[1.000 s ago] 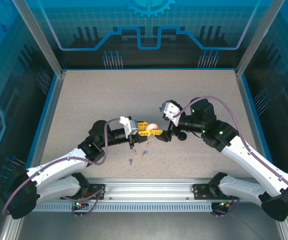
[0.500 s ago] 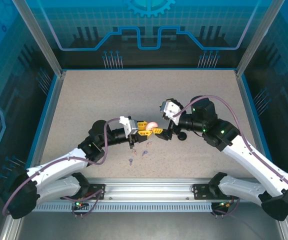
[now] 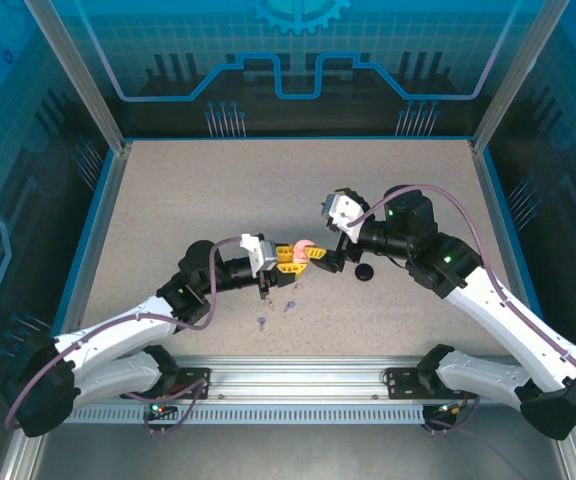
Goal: Insert wireless bluetooth earbuds into charging case
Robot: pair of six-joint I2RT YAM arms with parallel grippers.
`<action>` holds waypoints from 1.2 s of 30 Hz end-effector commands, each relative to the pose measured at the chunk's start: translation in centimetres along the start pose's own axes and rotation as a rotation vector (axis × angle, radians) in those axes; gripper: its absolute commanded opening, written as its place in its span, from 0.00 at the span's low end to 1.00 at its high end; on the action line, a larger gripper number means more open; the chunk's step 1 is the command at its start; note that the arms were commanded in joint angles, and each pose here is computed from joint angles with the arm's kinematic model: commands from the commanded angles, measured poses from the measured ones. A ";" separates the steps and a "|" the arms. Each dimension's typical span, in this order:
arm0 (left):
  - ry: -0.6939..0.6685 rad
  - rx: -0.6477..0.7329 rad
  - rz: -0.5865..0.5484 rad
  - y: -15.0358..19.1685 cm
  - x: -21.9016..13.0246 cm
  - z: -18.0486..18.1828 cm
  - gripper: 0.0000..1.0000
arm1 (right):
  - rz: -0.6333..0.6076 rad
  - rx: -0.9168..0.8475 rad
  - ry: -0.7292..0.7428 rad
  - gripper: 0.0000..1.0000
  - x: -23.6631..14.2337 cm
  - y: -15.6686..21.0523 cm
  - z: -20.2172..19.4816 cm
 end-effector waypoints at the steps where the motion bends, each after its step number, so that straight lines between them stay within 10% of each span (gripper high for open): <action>1: -0.004 0.029 -0.014 -0.1 0.0 -0.1 0.00 | -0.067 -0.008 -0.003 0.98 -1.6 -1.7 0.1; 8: -0.119 0.012 -0.041 0.6 -1.2 0.4 0.00 | -0.040 0.160 0.117 1.00 -3.4 -0.9 -1.0; 21: -0.214 0.025 -0.055 0.9 -5.4 -1.0 0.00 | 0.370 0.842 0.213 1.00 2.8 9.7 -2.9; 36: -0.232 0.074 -0.118 -1.8 -8.8 -2.5 0.00 | 0.766 1.028 0.106 0.63 13.3 16.1 3.7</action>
Point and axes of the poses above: each hand's point on the last joint's axis, 136 mm out from that joint toward the fingers, its own x axis out along the fingers, its own z axis along the line the jaws close on, y = z × x, the point moved 5 cm from there along -x, back along the fingers, and after that the axes turned 7 degrees about x, right-handed, at the moved point
